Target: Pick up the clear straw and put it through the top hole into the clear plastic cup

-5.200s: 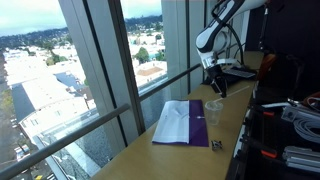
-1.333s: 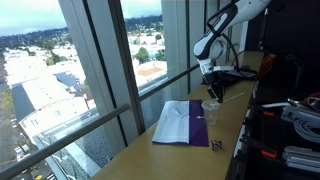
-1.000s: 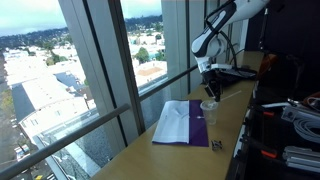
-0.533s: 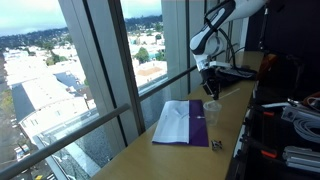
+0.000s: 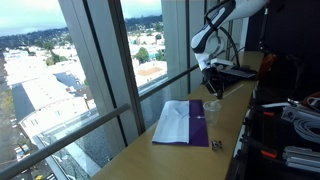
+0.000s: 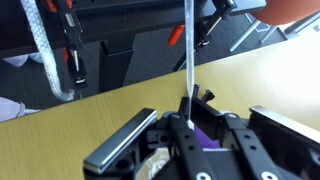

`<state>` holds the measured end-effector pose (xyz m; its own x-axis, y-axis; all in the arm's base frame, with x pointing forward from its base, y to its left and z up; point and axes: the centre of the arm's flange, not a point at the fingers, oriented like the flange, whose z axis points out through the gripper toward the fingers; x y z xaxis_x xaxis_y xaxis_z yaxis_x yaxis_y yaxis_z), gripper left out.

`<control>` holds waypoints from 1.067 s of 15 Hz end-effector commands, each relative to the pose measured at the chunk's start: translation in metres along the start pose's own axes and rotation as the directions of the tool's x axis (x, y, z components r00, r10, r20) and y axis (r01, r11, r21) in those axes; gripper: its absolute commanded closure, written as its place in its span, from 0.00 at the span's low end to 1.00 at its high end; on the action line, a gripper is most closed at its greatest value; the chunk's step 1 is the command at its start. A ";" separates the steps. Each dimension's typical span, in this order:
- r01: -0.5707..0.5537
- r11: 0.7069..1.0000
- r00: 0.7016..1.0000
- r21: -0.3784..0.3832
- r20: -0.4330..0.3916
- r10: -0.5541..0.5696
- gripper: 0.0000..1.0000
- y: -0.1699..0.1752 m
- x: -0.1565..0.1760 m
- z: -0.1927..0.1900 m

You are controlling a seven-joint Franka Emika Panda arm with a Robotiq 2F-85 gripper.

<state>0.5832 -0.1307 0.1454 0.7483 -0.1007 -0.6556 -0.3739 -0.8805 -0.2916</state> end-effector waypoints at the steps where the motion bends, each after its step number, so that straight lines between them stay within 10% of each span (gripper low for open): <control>1: -0.052 0.997 0.998 0.056 0.038 0.049 0.97 0.007 0.000 -0.012; 16: -0.108 0.981 0.992 0.163 0.089 0.095 0.97 0.045 0.027 0.000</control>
<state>0.5767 -0.1743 0.1172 0.6722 -0.1589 -0.7231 -0.5153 -0.8017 -0.3029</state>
